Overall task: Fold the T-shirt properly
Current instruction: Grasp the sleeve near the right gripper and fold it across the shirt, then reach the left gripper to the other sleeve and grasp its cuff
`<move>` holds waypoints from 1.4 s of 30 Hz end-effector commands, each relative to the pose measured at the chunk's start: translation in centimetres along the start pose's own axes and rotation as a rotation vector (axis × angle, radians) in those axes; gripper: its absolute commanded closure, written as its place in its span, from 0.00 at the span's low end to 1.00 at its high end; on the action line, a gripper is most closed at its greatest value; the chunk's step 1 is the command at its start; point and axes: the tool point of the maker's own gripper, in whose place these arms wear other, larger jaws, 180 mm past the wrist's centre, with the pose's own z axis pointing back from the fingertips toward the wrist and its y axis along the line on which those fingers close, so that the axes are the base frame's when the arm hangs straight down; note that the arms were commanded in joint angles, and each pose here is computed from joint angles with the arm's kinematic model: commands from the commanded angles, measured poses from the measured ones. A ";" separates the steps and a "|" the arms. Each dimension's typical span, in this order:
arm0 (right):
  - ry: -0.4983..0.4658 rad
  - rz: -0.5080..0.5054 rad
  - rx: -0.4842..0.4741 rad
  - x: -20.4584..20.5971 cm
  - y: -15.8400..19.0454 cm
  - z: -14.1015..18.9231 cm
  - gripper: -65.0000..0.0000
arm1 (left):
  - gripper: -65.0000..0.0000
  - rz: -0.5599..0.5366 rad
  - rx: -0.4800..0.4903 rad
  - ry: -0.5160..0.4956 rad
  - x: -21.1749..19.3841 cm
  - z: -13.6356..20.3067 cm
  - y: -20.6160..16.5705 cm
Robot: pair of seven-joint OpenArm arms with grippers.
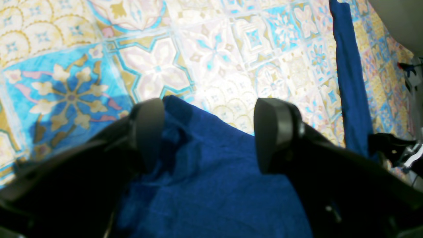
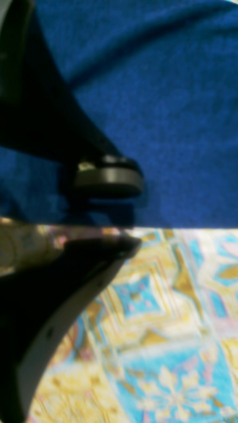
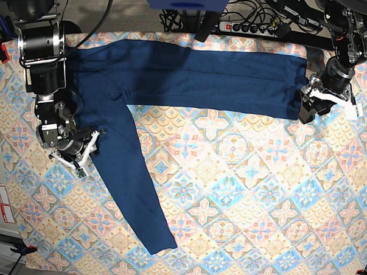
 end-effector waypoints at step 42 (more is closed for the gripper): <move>-0.111 0.199 0.351 -5.8 23.6 16.3 1.00 | 0.36 -0.023 -0.019 -0.030 1.1 0.0 -0.5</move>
